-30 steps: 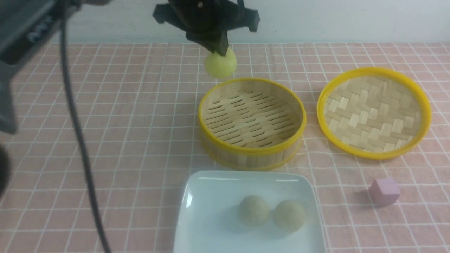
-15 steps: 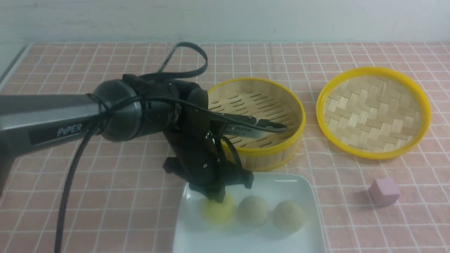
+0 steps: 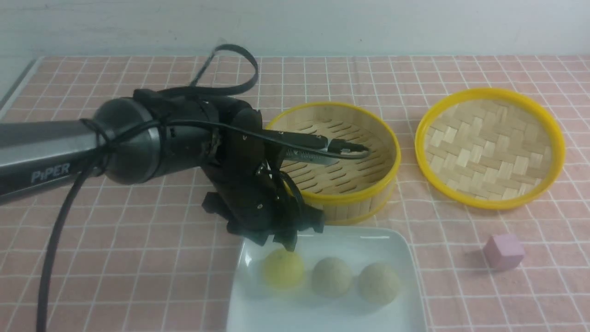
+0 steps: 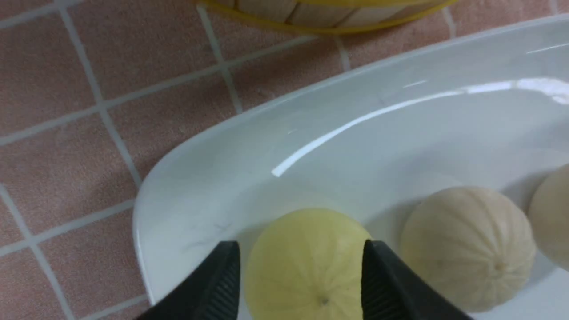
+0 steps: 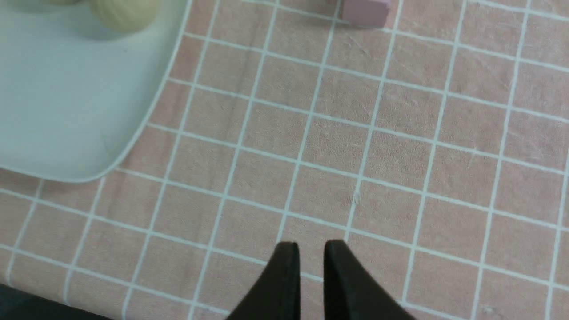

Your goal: Put the steamed buns into the plate on the pink tablecloth.

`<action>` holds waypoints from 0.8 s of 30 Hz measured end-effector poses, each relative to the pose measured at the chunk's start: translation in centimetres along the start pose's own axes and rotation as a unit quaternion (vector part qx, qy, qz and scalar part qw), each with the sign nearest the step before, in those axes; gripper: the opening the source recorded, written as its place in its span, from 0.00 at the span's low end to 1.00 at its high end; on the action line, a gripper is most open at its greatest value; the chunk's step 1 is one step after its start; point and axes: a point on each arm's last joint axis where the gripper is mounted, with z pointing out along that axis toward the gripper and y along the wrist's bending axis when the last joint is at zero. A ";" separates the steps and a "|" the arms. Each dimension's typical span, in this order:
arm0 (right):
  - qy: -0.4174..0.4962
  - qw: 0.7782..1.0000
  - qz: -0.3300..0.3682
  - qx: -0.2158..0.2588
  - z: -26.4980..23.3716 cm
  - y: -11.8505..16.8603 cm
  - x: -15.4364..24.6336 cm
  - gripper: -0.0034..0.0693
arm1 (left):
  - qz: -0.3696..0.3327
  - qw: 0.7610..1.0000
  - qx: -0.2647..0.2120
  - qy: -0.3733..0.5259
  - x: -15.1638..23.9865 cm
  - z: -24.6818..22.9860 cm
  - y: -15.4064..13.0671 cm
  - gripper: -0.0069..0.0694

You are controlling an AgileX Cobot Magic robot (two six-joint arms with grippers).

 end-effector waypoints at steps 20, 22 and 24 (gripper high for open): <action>-0.325 0.940 -0.051 -0.086 4.6 0.5 1.2 0.05 | 0.003 1.000 0.001 -0.004 0.0 -0.8 0.0 0.65; -0.325 0.940 -0.052 -0.086 4.6 0.5 1.2 0.05 | 0.003 1.000 0.001 -0.004 0.0 -0.8 0.0 0.65; -0.325 0.940 -0.052 -0.085 4.6 0.5 1.2 0.05 | 0.003 1.000 0.000 -0.001 0.1 -0.8 0.0 0.65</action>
